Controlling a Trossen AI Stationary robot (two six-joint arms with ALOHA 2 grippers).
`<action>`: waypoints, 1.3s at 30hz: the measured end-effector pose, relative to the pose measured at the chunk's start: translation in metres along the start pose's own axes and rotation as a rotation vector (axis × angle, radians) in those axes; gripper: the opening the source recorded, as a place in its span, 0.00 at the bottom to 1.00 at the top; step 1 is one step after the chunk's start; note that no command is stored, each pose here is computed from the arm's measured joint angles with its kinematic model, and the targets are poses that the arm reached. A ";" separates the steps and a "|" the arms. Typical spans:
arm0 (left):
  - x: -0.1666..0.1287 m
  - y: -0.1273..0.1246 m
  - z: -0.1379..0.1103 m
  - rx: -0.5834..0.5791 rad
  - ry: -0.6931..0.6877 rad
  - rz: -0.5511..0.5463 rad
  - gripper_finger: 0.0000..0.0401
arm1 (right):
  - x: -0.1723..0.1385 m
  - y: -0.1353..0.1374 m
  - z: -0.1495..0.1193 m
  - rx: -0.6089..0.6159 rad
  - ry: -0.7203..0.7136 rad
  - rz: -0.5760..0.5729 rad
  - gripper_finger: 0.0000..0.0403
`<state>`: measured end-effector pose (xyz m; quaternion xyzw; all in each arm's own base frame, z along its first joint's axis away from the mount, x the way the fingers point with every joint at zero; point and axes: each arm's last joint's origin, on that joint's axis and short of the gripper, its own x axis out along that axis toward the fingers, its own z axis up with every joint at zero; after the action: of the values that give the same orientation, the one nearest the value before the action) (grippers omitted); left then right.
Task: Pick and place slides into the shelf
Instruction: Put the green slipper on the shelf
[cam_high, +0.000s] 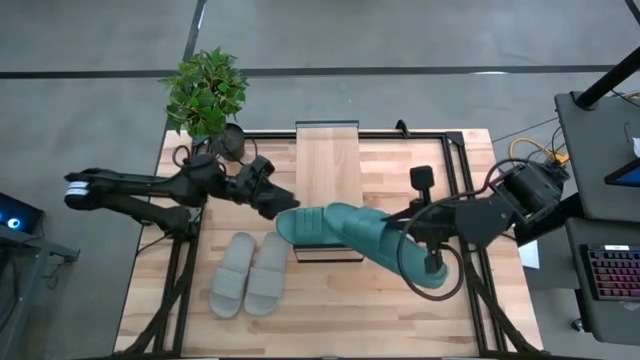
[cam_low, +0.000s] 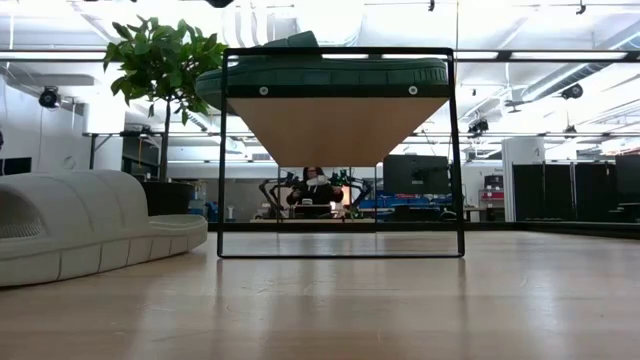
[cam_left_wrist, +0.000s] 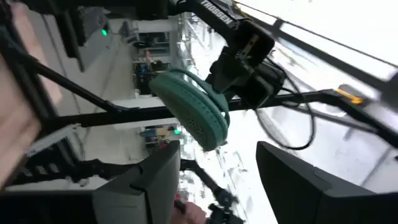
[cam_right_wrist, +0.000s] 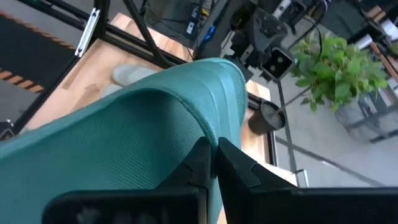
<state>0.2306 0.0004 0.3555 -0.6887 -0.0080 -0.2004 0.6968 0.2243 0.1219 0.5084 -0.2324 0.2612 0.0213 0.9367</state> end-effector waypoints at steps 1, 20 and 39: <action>0.002 0.001 0.001 -0.013 0.000 -0.007 0.49 | 0.001 -0.002 0.000 -0.014 0.000 0.004 0.02; 0.033 0.035 0.011 -0.252 0.026 -0.042 0.49 | 0.013 -0.021 -0.005 -0.107 0.013 0.078 0.02; 0.054 0.037 0.015 -0.308 0.118 -0.077 0.49 | 0.022 -0.039 -0.011 -0.142 0.022 0.143 0.02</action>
<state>0.2949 -0.0004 0.3366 -0.7735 0.0373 -0.2659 0.5742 0.2443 0.0803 0.5056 -0.2793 0.2851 0.1041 0.9110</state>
